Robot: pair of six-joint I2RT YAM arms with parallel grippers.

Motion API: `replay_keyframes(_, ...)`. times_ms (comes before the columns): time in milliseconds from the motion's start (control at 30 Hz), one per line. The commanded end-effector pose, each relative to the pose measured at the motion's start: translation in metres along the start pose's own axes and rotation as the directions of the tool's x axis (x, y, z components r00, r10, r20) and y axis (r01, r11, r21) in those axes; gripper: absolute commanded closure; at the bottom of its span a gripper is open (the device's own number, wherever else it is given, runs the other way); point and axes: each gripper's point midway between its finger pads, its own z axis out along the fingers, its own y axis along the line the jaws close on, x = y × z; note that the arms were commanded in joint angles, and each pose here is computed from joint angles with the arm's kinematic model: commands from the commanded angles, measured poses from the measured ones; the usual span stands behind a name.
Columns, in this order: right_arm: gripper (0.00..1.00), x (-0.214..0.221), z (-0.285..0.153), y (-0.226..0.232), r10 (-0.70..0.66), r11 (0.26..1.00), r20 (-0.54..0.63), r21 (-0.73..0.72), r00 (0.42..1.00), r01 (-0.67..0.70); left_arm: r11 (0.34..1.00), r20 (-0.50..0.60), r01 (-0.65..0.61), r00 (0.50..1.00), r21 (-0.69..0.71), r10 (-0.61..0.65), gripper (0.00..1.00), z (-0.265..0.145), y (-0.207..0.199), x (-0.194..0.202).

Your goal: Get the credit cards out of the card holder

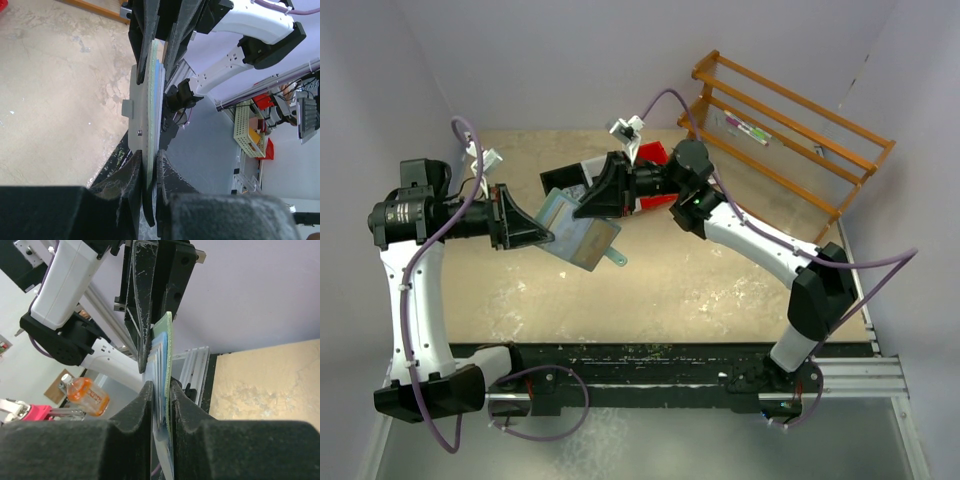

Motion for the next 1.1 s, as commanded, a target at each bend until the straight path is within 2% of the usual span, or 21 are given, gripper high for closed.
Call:
replay_keyframes(0, 0.85, -0.003, 0.001, 0.026, -0.032, 0.995, -0.016, -0.097, 0.999, 0.03, 0.993, 0.049, -0.077, 0.996, 0.087, 0.073, 1.0, -0.002, -0.023, -0.015)
replay_keyframes(33, 0.83, -0.002, 0.001, 0.026, -0.027, 0.995, -0.016, -0.094, 0.999, 0.026, 0.993, 0.05, -0.074, 0.996, 0.094, 0.069, 1.0, -0.002, -0.024, -0.016)
replay_keyframes(167, 0.54, 0.003, 0.001, 0.019, -0.004, 0.997, -0.021, -0.072, 1.0, 0.002, 0.992, 0.058, -0.069, 0.996, 0.109, 0.063, 1.0, -0.003, -0.029, -0.018)
replay_keyframes(267, 0.47, 0.007, 0.001, 0.016, 0.001, 0.998, -0.015, -0.059, 1.0, -0.002, 0.991, 0.063, -0.074, 0.996, 0.112, 0.067, 1.0, -0.003, -0.031, -0.019)
replay_keyframes(300, 0.47, 0.007, 0.001, 0.016, 0.001, 0.998, -0.011, -0.055, 1.0, -0.002, 0.991, 0.064, -0.07, 0.996, 0.113, 0.063, 1.0, -0.003, -0.032, -0.018)
replay_keyframes(333, 0.52, 0.008, 0.001, 0.014, 0.006, 0.999, -0.008, -0.048, 1.0, -0.006, 0.991, 0.065, -0.069, 0.996, 0.116, 0.061, 1.0, -0.003, -0.032, -0.018)
replay_keyframes(433, 0.79, 0.005, 0.002, 0.014, 0.007, 0.999, -0.003, -0.048, 1.0, -0.007, 0.991, 0.065, -0.067, 0.996, 0.119, 0.06, 1.0, -0.003, -0.033, -0.017)
replay_keyframes(567, 0.99, 0.003, 0.002, 0.018, 0.006, 0.998, -0.002, -0.061, 1.0, -0.006, 0.989, 0.066, -0.055, 0.997, 0.136, 0.046, 0.83, -0.003, -0.034, -0.017)
replay_keyframes(667, 1.0, 0.006, 0.001, 0.021, 0.005, 0.997, -0.013, -0.076, 1.0, -0.005, 0.987, 0.069, -0.045, 0.997, 0.155, 0.034, 0.67, -0.003, -0.036, -0.019)
replay_keyframes(733, 1.0, 0.007, 0.0, 0.023, -0.001, 0.996, -0.018, -0.086, 1.0, 0.0, 0.986, 0.069, -0.038, 0.997, 0.162, 0.027, 0.64, -0.003, -0.036, -0.02)
replay_keyframes(933, 1.0, 0.006, 0.0, 0.026, -0.007, 0.995, -0.024, -0.097, 1.0, 0.004, 0.98, 0.071, -0.011, 0.997, 0.201, -0.003, 0.64, -0.004, -0.04, -0.025)
replay_keyframes(1067, 1.0, 0.007, 0.0, 0.028, -0.014, 0.994, -0.033, -0.11, 0.999, 0.01, 0.975, 0.069, 0.008, 0.997, 0.223, -0.024, 0.74, -0.004, -0.04, -0.027)
